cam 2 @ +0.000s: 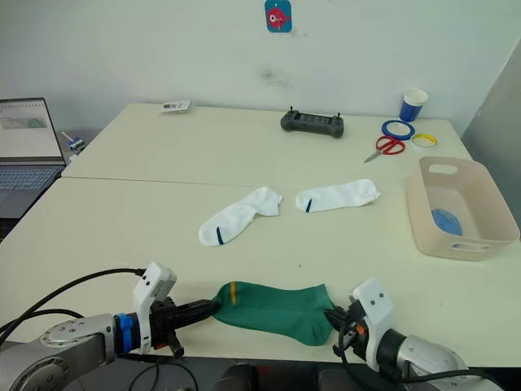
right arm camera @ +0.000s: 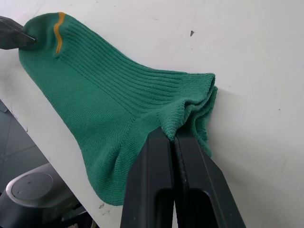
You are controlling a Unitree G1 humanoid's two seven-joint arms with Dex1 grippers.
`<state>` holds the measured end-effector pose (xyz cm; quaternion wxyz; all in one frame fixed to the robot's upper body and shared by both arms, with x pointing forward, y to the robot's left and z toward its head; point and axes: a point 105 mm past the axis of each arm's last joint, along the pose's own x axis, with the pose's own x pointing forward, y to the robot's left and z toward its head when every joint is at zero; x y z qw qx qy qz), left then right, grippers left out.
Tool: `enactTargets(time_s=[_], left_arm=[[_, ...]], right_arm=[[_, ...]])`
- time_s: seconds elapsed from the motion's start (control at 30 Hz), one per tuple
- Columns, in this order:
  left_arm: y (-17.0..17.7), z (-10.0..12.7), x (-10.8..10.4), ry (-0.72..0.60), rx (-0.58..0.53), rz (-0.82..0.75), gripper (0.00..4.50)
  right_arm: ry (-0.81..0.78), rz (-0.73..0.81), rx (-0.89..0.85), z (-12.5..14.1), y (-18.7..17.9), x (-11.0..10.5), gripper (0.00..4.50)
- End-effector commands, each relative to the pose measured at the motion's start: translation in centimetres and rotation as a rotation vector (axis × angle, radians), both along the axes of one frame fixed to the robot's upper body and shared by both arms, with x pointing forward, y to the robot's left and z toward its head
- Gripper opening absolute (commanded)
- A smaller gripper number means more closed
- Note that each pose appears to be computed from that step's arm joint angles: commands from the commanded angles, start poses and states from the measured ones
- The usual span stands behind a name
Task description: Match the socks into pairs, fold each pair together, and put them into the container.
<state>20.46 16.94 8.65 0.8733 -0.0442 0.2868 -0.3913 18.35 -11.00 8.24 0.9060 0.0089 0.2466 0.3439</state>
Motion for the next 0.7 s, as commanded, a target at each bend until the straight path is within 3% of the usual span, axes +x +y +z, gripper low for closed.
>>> enactTargets(time_s=[0.03,0.1,0.13,0.33,0.43,0.57,0.7], left_arm=[[0.0,0.7,0.2,-0.044,0.015,-0.038,0.0],[0.3,0.9,0.5,-0.069,0.037,-0.042,0.0],[0.3,1.0,0.6,-0.077,0.041,-0.055,0.41],[1.4,1.6,1.4,-0.166,0.07,-0.024,2.18],[2.4,3.0,1.9,-0.209,0.056,-0.018,3.04],[2.3,5.5,3.5,-0.314,0.089,-0.116,3.04],[-0.2,6.9,3.8,-0.37,0.06,-0.316,2.87]], right_arm=[[-0.032,-0.012,-0.007,0.6,0.2,0.0,0.04],[-0.037,-0.022,-0.027,0.6,0.0,0.2,0.04],[-0.039,-0.023,-0.036,0.6,-0.1,0.2,0.51],[-0.074,0.006,-0.056,1.3,-0.2,0.2,2.39],[-0.196,0.037,-0.057,3.3,-0.1,0.5,3.36],[-0.354,0.103,-0.033,6.0,0.7,1.0,3.36],[-0.399,0.126,-0.038,6.4,1.7,2.2,3.42]])
